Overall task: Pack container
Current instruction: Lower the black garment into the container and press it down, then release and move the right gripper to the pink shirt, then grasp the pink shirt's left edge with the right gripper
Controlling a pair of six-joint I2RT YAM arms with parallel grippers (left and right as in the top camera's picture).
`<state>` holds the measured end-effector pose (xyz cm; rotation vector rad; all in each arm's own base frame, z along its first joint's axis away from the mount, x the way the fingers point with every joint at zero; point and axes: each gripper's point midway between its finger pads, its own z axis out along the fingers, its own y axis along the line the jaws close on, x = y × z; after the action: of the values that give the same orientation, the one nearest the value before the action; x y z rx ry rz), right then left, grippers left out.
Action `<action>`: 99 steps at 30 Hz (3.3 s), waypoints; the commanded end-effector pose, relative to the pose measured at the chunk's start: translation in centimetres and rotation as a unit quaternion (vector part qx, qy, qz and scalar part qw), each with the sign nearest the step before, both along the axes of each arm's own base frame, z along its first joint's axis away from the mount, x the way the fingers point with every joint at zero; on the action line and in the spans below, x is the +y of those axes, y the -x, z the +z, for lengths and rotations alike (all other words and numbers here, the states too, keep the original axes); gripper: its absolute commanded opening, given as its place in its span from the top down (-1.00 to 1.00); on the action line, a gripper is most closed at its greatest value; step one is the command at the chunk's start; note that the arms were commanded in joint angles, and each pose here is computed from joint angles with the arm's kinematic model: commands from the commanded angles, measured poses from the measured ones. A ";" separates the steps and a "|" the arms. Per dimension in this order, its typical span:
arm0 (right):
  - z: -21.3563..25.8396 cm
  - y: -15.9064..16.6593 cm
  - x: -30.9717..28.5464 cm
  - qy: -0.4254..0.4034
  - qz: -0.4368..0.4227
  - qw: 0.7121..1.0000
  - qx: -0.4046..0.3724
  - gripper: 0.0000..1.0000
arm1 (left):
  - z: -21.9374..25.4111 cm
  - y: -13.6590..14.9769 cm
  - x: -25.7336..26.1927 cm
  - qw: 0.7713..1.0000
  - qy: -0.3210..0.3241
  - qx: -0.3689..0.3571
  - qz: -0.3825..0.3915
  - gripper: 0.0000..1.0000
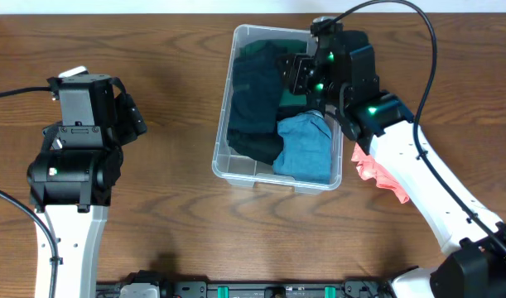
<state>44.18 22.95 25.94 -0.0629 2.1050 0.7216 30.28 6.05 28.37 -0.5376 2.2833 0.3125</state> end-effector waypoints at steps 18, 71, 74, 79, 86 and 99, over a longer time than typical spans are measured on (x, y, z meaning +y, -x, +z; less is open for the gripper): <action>-19.7 -1.0 6.3 -0.013 0.088 0.979 0.183 0.58 | -0.1 0.1 0.3 1.000 -0.003 0.003 0.008 -0.96; -23.9 10.0 -34.4 0.003 -0.053 0.919 0.390 -0.93 | -0.1 0.1 0.3 1.000 -0.003 0.003 0.008 -0.96; -24.4 10.5 -33.9 -0.005 -0.040 0.915 0.401 -0.94 | -0.1 0.1 0.3 1.000 -0.003 0.003 0.008 -0.96; -25.0 11.2 -33.0 -0.021 -0.018 0.911 0.412 -0.95 | -0.1 0.1 0.3 1.000 -0.003 0.003 0.008 -0.96; -25.7 11.5 -31.6 -0.039 0.013 0.908 0.417 -0.94 | -0.1 0.1 0.3 1.000 -0.003 0.003 0.008 -0.96; -26.8 11.4 -28.9 -0.046 0.052 0.901 0.428 -0.87 | -0.1 0.1 0.3 1.000 -0.003 0.003 0.008 -0.96</action>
<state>34.08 -6.89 2.00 0.2757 2.8097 1.0372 30.29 6.05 28.38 -0.5376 2.2829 0.3123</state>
